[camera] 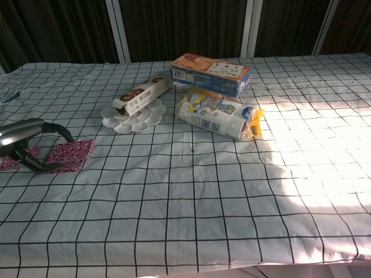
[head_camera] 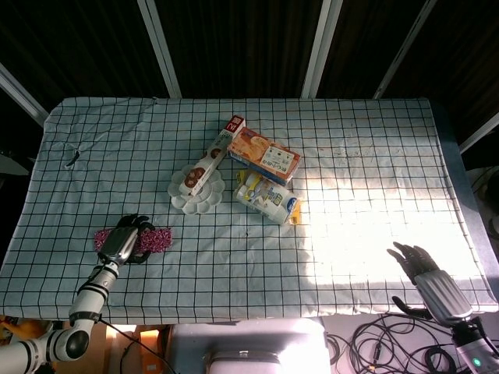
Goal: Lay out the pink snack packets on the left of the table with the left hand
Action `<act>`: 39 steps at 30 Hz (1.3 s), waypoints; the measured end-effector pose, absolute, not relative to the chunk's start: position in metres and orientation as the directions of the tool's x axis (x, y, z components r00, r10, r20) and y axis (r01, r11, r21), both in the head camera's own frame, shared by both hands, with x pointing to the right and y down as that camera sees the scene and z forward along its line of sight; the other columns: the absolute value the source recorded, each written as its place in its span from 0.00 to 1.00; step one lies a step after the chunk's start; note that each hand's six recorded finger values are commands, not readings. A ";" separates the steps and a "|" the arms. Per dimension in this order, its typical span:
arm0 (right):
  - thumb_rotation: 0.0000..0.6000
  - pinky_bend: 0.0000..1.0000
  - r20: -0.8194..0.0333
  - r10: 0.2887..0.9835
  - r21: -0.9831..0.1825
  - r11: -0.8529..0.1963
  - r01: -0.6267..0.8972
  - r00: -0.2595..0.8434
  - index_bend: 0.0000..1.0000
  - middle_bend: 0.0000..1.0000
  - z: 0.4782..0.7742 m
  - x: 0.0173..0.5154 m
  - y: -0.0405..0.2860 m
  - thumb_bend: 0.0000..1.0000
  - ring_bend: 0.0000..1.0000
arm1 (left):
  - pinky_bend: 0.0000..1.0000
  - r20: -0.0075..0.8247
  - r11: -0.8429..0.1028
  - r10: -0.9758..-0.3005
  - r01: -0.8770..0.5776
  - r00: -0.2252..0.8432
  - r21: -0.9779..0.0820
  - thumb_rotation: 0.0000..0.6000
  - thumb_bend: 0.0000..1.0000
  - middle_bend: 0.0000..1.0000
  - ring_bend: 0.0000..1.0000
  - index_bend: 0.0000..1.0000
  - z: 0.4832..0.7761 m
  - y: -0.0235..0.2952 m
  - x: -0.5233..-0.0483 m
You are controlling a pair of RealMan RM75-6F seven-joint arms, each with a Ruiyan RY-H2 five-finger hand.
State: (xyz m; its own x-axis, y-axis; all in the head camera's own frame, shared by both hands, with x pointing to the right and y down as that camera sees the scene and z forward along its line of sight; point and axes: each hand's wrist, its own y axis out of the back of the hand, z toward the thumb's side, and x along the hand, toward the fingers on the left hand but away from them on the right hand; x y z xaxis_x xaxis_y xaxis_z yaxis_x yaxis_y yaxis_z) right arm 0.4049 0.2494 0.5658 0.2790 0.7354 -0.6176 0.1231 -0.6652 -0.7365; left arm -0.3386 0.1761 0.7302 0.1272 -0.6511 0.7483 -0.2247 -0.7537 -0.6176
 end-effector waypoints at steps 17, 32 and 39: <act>1.00 0.00 -0.617 0.735 -0.736 -0.665 0.123 0.283 0.00 0.00 0.563 0.404 0.254 0.24 0.00 | 0.00 0.719 -0.723 -0.690 -0.114 0.078 -0.681 1.00 0.43 0.13 0.00 0.71 0.692 0.227 -0.407; 1.00 0.00 -0.624 0.724 -0.728 -0.676 0.118 0.294 0.00 0.00 0.565 0.399 0.258 0.24 0.00 | 0.00 0.754 -0.751 -0.656 -0.099 -0.001 -0.653 1.00 0.29 0.00 0.00 0.04 0.706 0.255 -0.437; 1.00 0.00 -0.624 0.723 -0.728 -0.676 0.114 0.295 0.00 0.00 0.565 0.399 0.259 0.24 0.00 | 0.00 0.771 -0.763 -0.637 -0.123 -0.025 -0.634 1.00 0.23 0.00 0.00 0.00 0.696 0.260 -0.443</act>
State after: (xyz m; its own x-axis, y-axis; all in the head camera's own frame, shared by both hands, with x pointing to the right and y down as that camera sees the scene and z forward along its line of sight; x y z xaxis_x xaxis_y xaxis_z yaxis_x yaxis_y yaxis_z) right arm 0.3986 0.2592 0.5648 0.2948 0.7233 -0.6245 0.1144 -0.6755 -0.7284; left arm -0.4434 0.2599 0.6960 -0.0255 -0.6366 0.7708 -0.1231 -0.7632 -0.6343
